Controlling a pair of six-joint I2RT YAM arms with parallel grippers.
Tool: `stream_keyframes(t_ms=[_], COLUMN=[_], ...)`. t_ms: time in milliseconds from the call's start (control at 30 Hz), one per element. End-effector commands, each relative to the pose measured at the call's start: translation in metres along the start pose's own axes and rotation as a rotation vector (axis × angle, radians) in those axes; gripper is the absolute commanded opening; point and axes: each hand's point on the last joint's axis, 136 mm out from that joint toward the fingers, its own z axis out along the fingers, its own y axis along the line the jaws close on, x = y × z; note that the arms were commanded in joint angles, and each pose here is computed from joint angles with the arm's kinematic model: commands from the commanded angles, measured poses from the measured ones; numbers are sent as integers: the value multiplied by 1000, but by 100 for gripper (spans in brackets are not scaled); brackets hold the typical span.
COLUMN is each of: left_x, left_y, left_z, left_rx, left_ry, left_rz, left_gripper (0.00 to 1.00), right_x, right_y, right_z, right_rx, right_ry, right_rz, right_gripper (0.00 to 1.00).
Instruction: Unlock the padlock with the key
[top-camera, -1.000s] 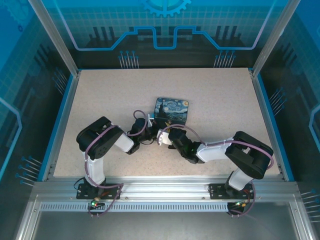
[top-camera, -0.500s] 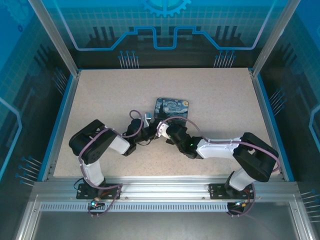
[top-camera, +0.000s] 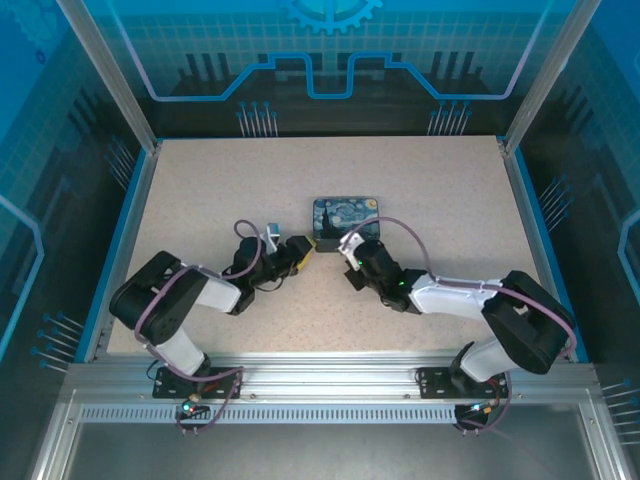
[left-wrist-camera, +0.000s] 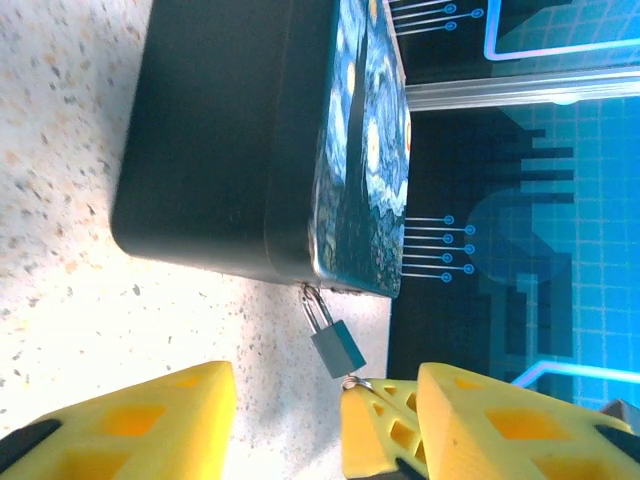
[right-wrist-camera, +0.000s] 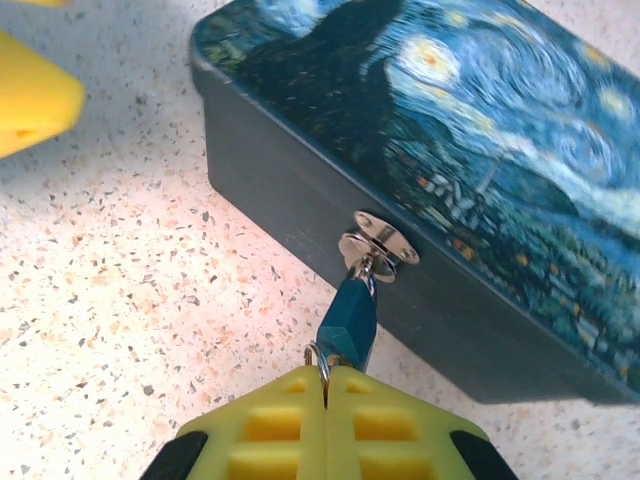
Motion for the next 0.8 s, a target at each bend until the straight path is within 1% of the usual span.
stream_keyframes(t_ms=[0, 133, 233, 300, 433, 567, 700, 767], left_x=[-10, -24, -31, -35, -37, -33, -35, -35], left_y=[-2, -15, -28, -27, -23, -13, 6, 15], left_z=[-5, -2, 7, 13, 32, 52, 57, 56], left_rx=[-38, -83, -122, -161, -193, -206, -265, -295], left_ry=[-7, -7, 19, 35, 88, 156, 163, 165], left_rz=[70, 157, 248, 293, 325, 309, 318, 327], left_gripper=[56, 63, 70, 71, 72, 72, 70, 70], right_x=[-4, 4, 14, 21, 29, 36, 39, 43], right_y=[9, 0, 0, -1, -6, -10, -15, -15], right_z=[-7, -10, -8, -4, 0, 5, 7, 9], right_rx=[-175, -256, -301, -325, -367, -375, -373, -380], right_ry=[-83, -114, -102, -79, -67, -30, -18, 7], right_rz=[265, 446, 525, 585, 717, 803, 867, 901], right_gripper=[0, 0, 0, 0, 0, 0, 0, 0])
